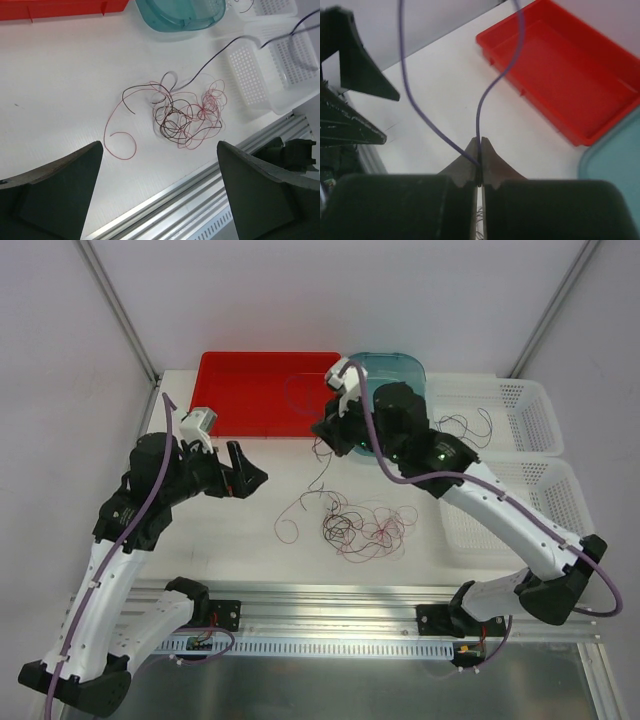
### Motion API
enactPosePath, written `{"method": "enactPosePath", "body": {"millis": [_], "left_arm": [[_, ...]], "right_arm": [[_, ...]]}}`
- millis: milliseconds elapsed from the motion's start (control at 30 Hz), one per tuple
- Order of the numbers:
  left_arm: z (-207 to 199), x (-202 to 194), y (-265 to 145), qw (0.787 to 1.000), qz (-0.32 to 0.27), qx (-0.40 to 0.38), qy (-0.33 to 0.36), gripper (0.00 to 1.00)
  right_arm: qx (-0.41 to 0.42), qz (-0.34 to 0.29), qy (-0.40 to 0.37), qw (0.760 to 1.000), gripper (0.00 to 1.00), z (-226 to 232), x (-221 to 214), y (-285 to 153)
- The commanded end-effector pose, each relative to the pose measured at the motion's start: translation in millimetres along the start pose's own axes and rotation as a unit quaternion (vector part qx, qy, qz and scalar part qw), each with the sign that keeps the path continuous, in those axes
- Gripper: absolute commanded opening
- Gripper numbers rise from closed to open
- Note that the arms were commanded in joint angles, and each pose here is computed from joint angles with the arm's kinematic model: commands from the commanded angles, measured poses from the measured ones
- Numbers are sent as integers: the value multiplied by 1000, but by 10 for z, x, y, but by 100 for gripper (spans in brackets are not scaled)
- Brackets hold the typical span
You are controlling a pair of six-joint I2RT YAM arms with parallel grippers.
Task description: Untangle the cables
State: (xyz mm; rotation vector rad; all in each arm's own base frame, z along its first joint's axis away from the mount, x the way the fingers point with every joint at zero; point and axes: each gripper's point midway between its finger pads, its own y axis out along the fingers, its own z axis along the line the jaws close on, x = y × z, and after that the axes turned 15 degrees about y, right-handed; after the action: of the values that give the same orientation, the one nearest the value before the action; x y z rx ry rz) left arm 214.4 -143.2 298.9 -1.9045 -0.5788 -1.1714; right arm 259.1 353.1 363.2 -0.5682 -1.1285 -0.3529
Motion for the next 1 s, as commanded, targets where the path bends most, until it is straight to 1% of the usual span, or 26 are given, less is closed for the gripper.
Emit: {"method": "enactPosePath", "body": {"millis": [0,33,100,167,200,267,300,367,400,467,500,533,667,700,800,833,933,967], "left_arm": [[73,1,55,999,-8,11,36,99],[103,-39,81,999,-2,14,41,99],[126,-60,120,999,-1,14,52,99],[192,-133,189,998,10,23,55,99],[225,-157,213,998,13,28,57,99],[347,-227,298,996,27,50,64,99],[393,-253,327,996,32,59,65,99],[536,-352,422,993,50,84,68,99],[573,-384,450,992,54,91,70,99],[671,-514,549,989,72,102,72,99],[718,-571,578,988,80,111,72,99],[765,-687,628,986,95,115,72,99],[878,-881,718,981,123,127,79,99],[913,-912,726,980,127,134,79,99],[966,-966,738,977,137,142,81,99],[962,-990,734,977,139,142,81,99],[998,-1022,721,975,142,150,84,99],[1006,-1041,720,974,145,152,84,99]], "right_arm": [[-53,-61,-35,996,1,-210,598,-498],[-82,-83,-39,992,1,-358,772,-634],[-126,-98,-41,986,1,-613,913,-817],[-161,-115,-55,979,1,-771,1079,-978],[-195,-121,-58,972,1,-955,1144,-1085],[-225,-134,-71,963,1,-1115,1266,-1212],[-252,-152,-72,953,1,-1262,1396,-1344],[-278,-160,-73,944,1,-1440,1489,-1423],[-300,-172,-73,936,1,-1577,1594,-1540],[-322,-177,-72,927,1,-1763,1659,-1583],[-340,-183,-72,920,1,-1899,1710,-1672],[-349,-185,-71,916,1,-1979,1734,-1710],[-386,-191,-61,901,1,-2374,1788,-1806],[-400,-185,-54,896,1,-2544,1754,-1822],[-423,-185,-32,887,1,-2865,1679,-1883],[-427,-175,-14,887,1,-3018,1550,-1824],[-435,-178,29,882,1,-3399,1367,-1823],[-431,-184,64,881,1,-3531,1241,-1775]]}}
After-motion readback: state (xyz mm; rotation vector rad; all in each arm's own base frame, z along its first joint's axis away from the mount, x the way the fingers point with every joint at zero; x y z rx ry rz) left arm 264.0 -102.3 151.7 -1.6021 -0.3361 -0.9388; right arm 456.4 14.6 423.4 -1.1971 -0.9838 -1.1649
